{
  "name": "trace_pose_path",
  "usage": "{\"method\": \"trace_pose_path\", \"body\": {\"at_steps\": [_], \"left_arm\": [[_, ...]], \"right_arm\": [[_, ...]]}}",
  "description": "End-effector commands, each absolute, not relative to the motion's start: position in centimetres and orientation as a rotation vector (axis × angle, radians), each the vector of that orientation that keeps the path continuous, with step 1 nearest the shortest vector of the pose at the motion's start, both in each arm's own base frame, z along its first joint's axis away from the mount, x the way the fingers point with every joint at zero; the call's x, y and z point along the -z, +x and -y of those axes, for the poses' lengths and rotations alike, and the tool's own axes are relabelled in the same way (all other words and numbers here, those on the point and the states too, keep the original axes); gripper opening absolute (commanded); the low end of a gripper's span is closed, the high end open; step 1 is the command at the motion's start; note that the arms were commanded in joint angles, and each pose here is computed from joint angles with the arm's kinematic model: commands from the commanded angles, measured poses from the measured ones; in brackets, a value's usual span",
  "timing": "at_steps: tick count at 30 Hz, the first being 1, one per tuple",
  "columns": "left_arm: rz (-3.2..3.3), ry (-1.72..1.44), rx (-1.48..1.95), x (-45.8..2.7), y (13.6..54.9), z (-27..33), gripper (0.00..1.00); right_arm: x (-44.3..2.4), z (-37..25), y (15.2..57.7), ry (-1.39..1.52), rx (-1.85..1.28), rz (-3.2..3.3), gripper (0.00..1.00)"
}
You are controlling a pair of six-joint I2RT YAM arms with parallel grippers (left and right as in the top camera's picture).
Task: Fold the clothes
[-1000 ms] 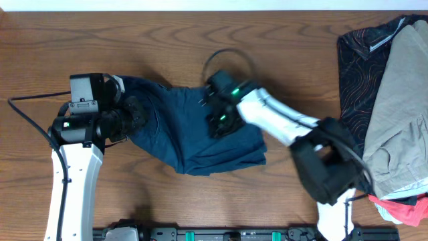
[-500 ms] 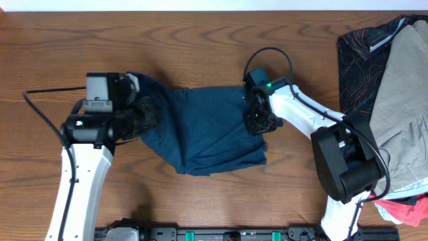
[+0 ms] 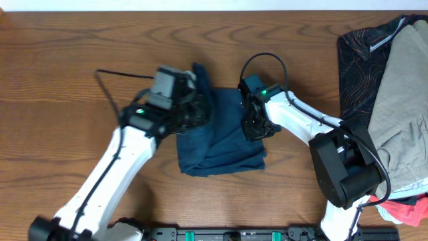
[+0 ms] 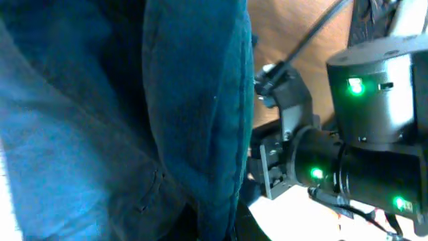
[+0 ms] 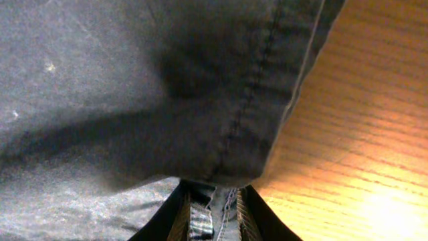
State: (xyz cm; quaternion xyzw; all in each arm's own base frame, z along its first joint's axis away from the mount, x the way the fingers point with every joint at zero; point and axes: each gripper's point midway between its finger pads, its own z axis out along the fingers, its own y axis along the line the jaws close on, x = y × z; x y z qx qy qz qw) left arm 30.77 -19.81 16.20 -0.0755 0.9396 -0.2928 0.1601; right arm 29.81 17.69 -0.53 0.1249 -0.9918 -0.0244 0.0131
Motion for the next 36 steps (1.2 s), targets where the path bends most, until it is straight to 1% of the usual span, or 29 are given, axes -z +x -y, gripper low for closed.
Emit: {"method": "trace_pose_path", "body": {"at_steps": [1,3,4,6,7,8,10,11,14,16,18,19,22,24,26,27,30,34,36], "left_arm": [[-2.688,-0.246,0.887,-16.3,31.2,22.1,0.06],[-2.708,-0.238,0.895,-15.6,31.0,23.1,0.06],[-2.717,-0.226,0.898,-15.3,30.9,23.6,0.08],[-2.726,-0.200,0.902,-15.1,30.5,24.3,0.36],[-2.728,-0.193,0.902,-15.1,30.4,24.4,0.46],[-2.724,-0.173,0.901,-15.2,30.4,24.4,0.56],[-2.706,-0.120,0.888,-15.5,30.5,24.0,0.65],[-2.695,-0.102,0.880,-15.8,30.7,23.6,0.68],[-2.660,-0.075,0.840,-16.6,31.3,21.6,0.68],[-2.645,-0.111,0.780,-16.7,32.2,19.5,0.70],[-2.648,-0.203,0.709,-16.1,33.1,17.0,0.78],[-2.652,-0.249,0.681,-15.8,33.5,15.8,0.79],[-2.671,-0.327,0.645,-14.5,34.3,13.7,0.82],[-2.696,-0.337,0.619,-13.3,34.7,12.8,0.84],[-2.733,-0.377,0.601,-11.7,35.1,12.2,0.88],[-2.750,-0.392,0.594,-10.9,35.3,12.0,0.88],[-2.806,-0.412,0.629,-8.5,35.5,12.4,0.90],[-2.857,-0.408,0.731,-5.9,35.9,13.8,0.94],[-2.878,-0.409,0.778,-4.8,35.9,14.4,0.94]], "right_arm": [[2.5,-17.5,27.0,0.365,0.070,2.988,0.28],[2.4,-17.3,27.2,0.324,0.065,2.997,0.35],[2.4,-16.9,27.5,0.285,0.049,3.007,0.39],[2.2,-15.6,28.2,0.202,0.010,3.027,0.49],[2.0,-15.0,28.6,0.177,-0.002,3.036,0.55],[1.8,-14.2,29.1,0.147,-0.020,3.047,0.65],[1.0,-12.4,30.1,0.083,-0.067,3.065,0.67],[0.4,-11.3,30.6,0.046,-0.091,3.077,0.68],[-1.8,-8.3,32.1,-0.063,-0.164,3.116,0.68],[-3.4,-7.0,33.0,-0.129,-0.159,3.150,0.68],[-5.1,-6.4,33.9,-0.175,-0.107,3.192,0.68],[-6.0,-6.5,34.2,-0.159,-0.046,3.215,0.67],[-8.6,-8.8,34.5,-0.019,0.238,3.267,0.64],[-10.6,-11.9,34.4,0.198,0.526,3.269,0.62],[-13.0,-15.5,34.0,0.433,0.839,3.228,0.59],[-13.7,-16.8,33.8,0.501,0.928,3.211,0.57],[-14.0,-18.8,33.3,0.589,0.980,3.184,0.48],[-12.7,-21.0,31.6,0.669,0.955,3.106,0.45],[-11.3,-21.4,30.5,0.679,0.884,3.062,0.45]]}}
